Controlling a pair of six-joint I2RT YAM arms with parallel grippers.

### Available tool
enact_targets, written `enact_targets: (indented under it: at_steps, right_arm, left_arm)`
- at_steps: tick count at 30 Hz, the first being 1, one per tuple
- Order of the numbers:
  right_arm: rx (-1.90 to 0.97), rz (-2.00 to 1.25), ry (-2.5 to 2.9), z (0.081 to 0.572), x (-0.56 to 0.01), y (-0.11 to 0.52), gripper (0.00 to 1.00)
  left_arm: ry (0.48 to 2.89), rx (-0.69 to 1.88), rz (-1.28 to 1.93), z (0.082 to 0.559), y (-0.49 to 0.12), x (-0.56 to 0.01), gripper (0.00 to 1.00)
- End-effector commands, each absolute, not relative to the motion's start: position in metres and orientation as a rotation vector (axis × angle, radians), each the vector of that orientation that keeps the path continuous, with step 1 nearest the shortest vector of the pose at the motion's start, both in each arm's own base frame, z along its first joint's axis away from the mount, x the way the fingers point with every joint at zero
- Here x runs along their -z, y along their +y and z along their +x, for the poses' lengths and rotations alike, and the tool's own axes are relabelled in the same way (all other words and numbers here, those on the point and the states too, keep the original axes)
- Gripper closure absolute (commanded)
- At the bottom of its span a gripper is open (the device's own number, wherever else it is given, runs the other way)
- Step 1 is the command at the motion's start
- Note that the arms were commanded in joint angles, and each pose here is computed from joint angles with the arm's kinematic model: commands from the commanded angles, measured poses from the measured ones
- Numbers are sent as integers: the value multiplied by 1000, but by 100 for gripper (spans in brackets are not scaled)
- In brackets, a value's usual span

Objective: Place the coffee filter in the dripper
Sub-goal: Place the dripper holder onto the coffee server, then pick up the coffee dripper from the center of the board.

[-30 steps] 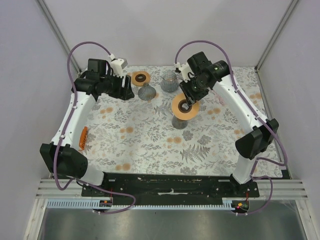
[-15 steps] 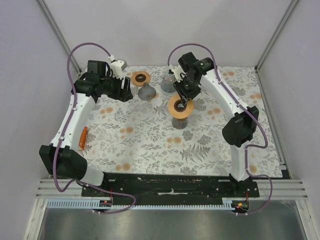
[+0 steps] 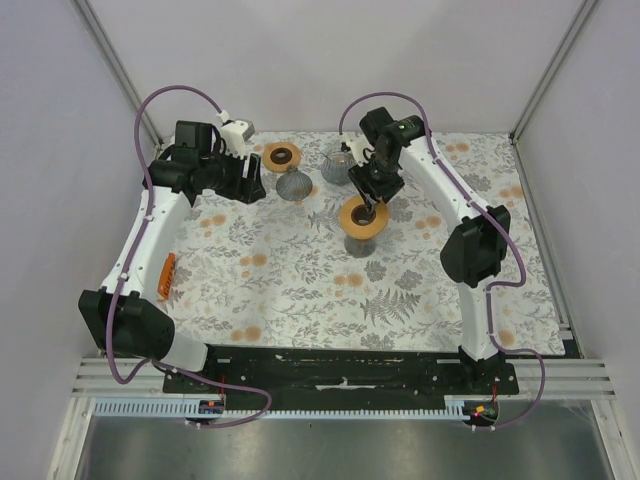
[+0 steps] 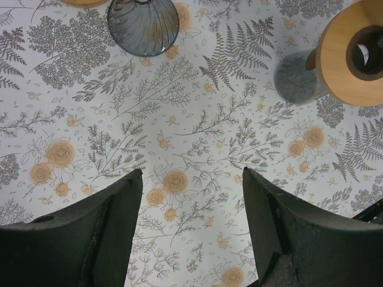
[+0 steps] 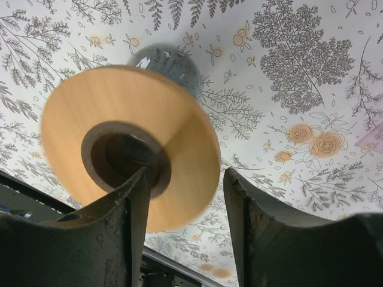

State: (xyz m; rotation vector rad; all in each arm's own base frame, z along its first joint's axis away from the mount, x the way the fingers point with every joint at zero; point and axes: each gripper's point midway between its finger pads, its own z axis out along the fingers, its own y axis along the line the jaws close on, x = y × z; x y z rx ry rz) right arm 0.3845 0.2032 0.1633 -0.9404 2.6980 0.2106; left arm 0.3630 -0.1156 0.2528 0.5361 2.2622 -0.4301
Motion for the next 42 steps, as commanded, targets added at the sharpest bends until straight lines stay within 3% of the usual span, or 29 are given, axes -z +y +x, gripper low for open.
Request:
enact_targets:
  at_steps: [1,6,15,22,29,37,39,42]
  right_arm:
    - [-253,-965,2635,390,-178,210,39]
    - [-270,-954,2578,396,-192,211,29]
    - [-271,-813,2435,413,-236,184,27]
    - [-127,-224,2301,460,-254,89,18]
    - [-124,176,2185,474,-204,48,14]
    - [-126,414,2255,515,-132,20,19]
    - [-125,417,2267,526,-121,15,23]
    - [-137,374,2288,536,-109,15,37]
  left_arm:
    - [2208,411,571,370,-117,-263,27]
    - [2213,413,573,371,-118,-262,27]
    - [2253,429,562,375,-119,-248,27]
    - [2267,437,560,377,-120,-243,28]
    - [2277,438,567,374,-120,-239,28]
    - [2270,427,566,372,-118,-241,28]
    - [2265,423,569,371,-117,-243,28]
    - [2256,406,563,370,-115,-246,28]
